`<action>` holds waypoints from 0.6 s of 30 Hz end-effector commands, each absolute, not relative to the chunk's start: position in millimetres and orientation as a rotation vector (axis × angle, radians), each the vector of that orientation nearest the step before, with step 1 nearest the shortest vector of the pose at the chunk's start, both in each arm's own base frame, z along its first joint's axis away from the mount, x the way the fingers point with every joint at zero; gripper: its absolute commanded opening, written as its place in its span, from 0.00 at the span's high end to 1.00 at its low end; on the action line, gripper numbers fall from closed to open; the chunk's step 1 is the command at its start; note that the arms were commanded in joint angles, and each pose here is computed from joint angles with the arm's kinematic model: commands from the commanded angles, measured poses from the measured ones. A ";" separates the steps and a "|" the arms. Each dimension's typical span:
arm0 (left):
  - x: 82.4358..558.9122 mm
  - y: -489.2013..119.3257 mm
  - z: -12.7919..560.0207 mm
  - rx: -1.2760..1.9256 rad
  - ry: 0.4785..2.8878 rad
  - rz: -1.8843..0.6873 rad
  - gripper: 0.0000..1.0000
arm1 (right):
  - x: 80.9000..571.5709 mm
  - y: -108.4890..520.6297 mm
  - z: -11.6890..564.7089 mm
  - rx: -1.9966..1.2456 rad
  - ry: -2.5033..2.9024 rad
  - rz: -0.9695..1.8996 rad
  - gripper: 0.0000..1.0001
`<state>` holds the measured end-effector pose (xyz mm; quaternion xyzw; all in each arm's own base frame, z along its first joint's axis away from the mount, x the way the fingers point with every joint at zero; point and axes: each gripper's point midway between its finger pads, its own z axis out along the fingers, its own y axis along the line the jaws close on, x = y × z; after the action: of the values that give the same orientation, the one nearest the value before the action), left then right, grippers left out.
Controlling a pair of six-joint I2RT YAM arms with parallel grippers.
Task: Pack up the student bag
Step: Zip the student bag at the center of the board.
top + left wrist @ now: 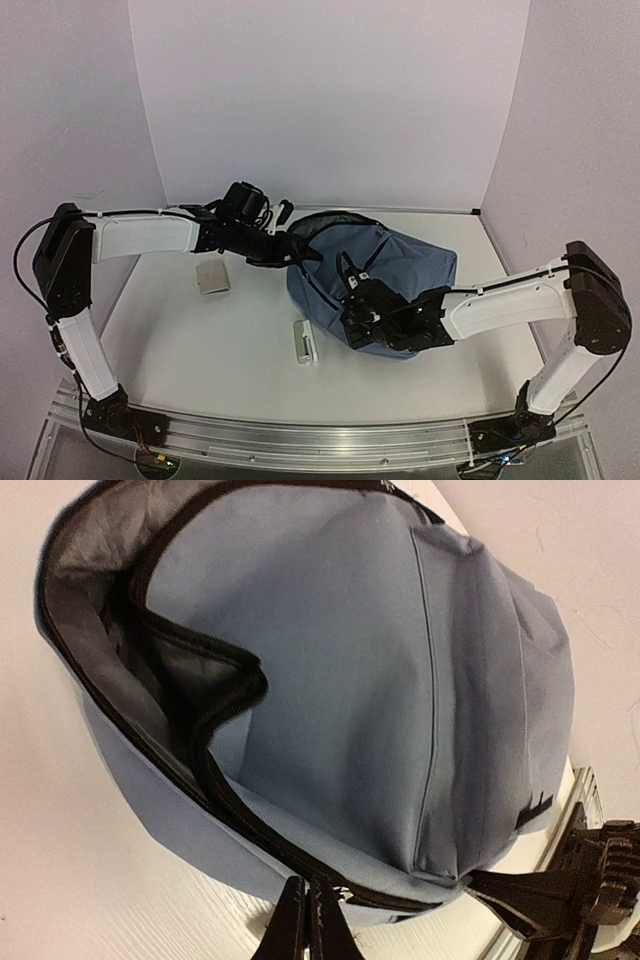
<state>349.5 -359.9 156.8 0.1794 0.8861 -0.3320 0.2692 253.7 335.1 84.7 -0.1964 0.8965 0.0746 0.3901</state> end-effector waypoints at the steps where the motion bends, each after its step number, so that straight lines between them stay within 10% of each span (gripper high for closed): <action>1: 403.5 -341.1 186.7 0.424 2.290 -0.769 1.00 | 235.3 309.9 70.9 -0.541 2.370 0.130 1.00; 13: 421.6 -342.2 186.7 0.515 2.348 -0.735 1.00 | 222.8 312.9 89.2 -0.538 2.369 0.257 1.00; 18: 390.5 -358.8 202.7 0.633 2.333 -0.954 1.00 | 223.8 333.3 134.5 -0.514 2.306 0.412 0.68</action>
<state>400.0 -348.2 164.2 0.1987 0.8961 -0.2973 0.2629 229.3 320.6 95.4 -0.2045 0.9056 0.1081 0.3554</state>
